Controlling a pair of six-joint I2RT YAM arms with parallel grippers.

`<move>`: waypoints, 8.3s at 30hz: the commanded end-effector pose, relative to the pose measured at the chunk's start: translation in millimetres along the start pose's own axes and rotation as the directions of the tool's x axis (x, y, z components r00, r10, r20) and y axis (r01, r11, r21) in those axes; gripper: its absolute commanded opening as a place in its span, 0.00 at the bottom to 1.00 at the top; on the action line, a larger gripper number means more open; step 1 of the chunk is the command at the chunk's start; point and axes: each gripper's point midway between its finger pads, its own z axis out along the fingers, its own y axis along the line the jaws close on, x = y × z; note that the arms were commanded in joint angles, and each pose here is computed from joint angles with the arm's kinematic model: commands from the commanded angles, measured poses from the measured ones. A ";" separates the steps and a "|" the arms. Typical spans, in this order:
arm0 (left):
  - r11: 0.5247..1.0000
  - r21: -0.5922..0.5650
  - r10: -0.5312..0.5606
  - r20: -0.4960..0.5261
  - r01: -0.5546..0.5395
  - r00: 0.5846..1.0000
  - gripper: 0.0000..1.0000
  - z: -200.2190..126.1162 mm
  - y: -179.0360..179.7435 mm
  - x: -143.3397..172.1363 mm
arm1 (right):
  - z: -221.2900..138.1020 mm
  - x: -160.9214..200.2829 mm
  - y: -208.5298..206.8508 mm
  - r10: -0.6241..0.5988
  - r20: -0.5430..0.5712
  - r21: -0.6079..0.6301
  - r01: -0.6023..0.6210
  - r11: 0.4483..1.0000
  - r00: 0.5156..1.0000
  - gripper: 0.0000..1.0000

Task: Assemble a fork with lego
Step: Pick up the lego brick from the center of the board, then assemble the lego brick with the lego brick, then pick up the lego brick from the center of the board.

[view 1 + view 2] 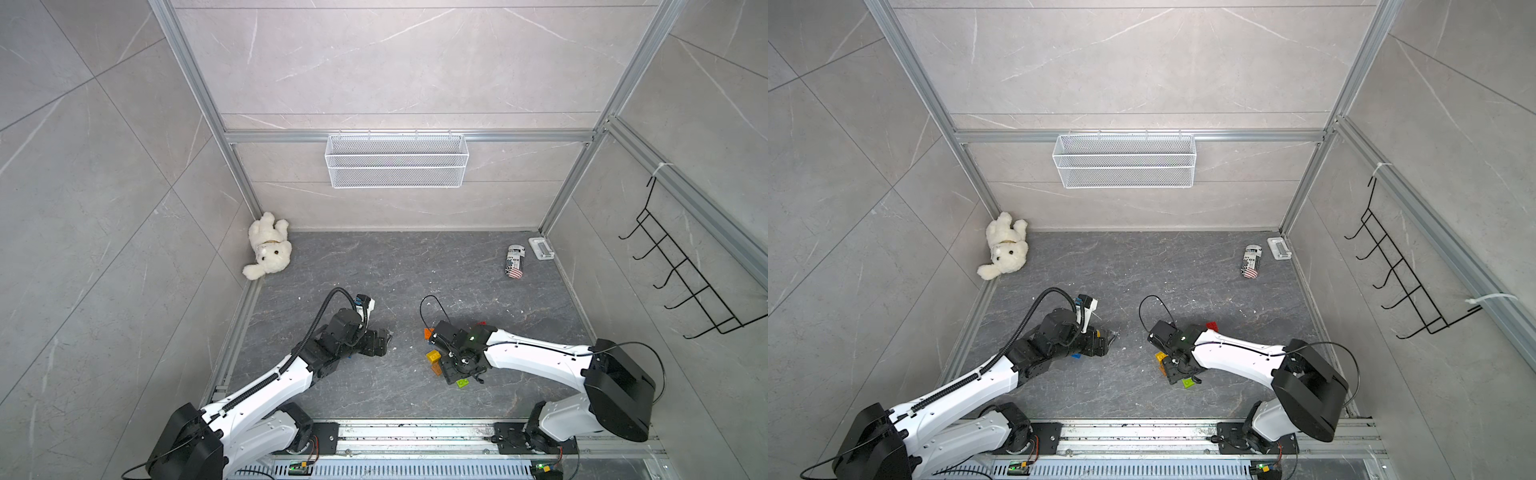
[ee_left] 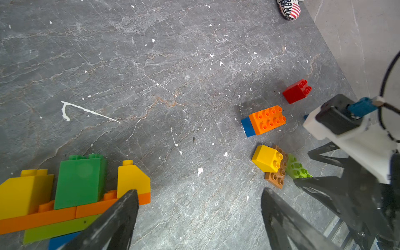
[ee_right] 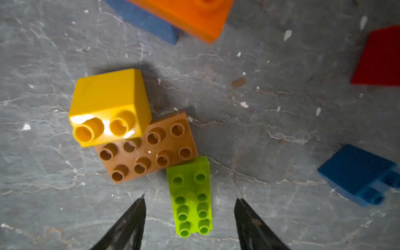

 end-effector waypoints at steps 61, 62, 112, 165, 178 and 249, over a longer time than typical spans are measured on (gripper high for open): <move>0.999 0.004 0.039 -0.004 -0.039 0.999 0.93 -2.4 -4.4 -12.6 | -89.3 -41.0 22.2 -0.626 0.114 -0.021 0.632 0.774 0.771 0.35; 0.999 0.004 0.041 -0.002 -0.040 0.999 0.93 -2.7 -4.9 -13.5 | -92.5 -44.3 19.9 -0.661 0.118 -0.003 0.666 0.746 0.741 0.36; 0.997 -0.055 -0.057 -0.035 0.055 0.998 0.93 13.0 37.7 -33.7 | -15.6 -108.9 -5.6 -0.884 0.137 -0.114 0.894 0.433 0.446 0.37; 0.995 -0.078 -0.067 -0.019 0.065 0.998 0.93 -5.9 44.9 -26.3 | -61.0 -126.0 -3.2 -0.826 0.237 -0.019 0.853 0.521 0.511 0.64; 0.995 -0.058 -0.081 0.005 0.081 0.997 0.93 -10.5 43.3 -21.3 | -80.6 -57.9 5.4 -0.800 0.216 -0.091 0.827 0.554 0.560 0.51; 0.991 -0.024 -0.131 0.003 0.131 0.991 0.94 -10.3 41.3 -9.7 | 11.9 -10.4 52.9 -0.786 0.118 -0.239 0.785 0.571 0.607 0.48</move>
